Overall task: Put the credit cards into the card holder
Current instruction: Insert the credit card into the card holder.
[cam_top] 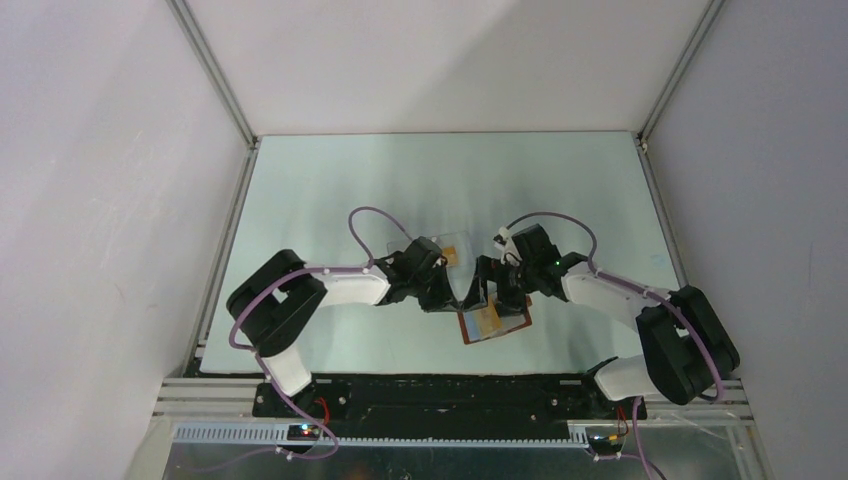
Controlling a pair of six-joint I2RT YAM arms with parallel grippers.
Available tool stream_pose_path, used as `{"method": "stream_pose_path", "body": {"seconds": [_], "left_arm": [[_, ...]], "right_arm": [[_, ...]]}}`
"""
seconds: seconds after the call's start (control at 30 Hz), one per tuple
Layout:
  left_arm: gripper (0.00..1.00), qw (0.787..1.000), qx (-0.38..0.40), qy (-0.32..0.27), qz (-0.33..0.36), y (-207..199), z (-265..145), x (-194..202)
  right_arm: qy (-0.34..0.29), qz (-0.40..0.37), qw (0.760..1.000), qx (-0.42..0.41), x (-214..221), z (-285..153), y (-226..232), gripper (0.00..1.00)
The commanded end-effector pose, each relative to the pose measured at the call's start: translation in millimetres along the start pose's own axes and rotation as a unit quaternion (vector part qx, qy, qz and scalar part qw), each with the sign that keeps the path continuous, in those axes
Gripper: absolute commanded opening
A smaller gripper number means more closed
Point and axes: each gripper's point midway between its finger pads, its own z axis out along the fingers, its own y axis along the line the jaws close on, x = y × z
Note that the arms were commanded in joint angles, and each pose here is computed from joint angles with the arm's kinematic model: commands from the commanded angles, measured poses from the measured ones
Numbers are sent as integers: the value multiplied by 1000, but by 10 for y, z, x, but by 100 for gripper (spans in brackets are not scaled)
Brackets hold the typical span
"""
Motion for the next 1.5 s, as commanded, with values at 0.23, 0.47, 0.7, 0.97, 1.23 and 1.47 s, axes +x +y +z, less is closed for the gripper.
{"method": "stream_pose_path", "body": {"seconds": [0.23,0.47,0.7,0.97,1.23,1.47], "left_arm": [[35,996,89,-16,15,-340,-339,17],[35,994,109,27,19,-466,-155,180],[21,995,91,45,12,-410,29,252],[2,998,42,40,-20,-117,141,293],[4,998,58,8,-7,-247,-57,171],[33,989,137,-48,10,-555,-450,-17]], "right_arm": [[6,31,998,-55,-96,113,162,99],[10,38,996,-74,-73,141,201,99],[16,34,995,-90,-63,139,261,99],[25,30,995,-93,-16,122,268,100],[22,22,998,-63,30,74,162,99],[21,16,997,-79,5,68,205,99]]}}
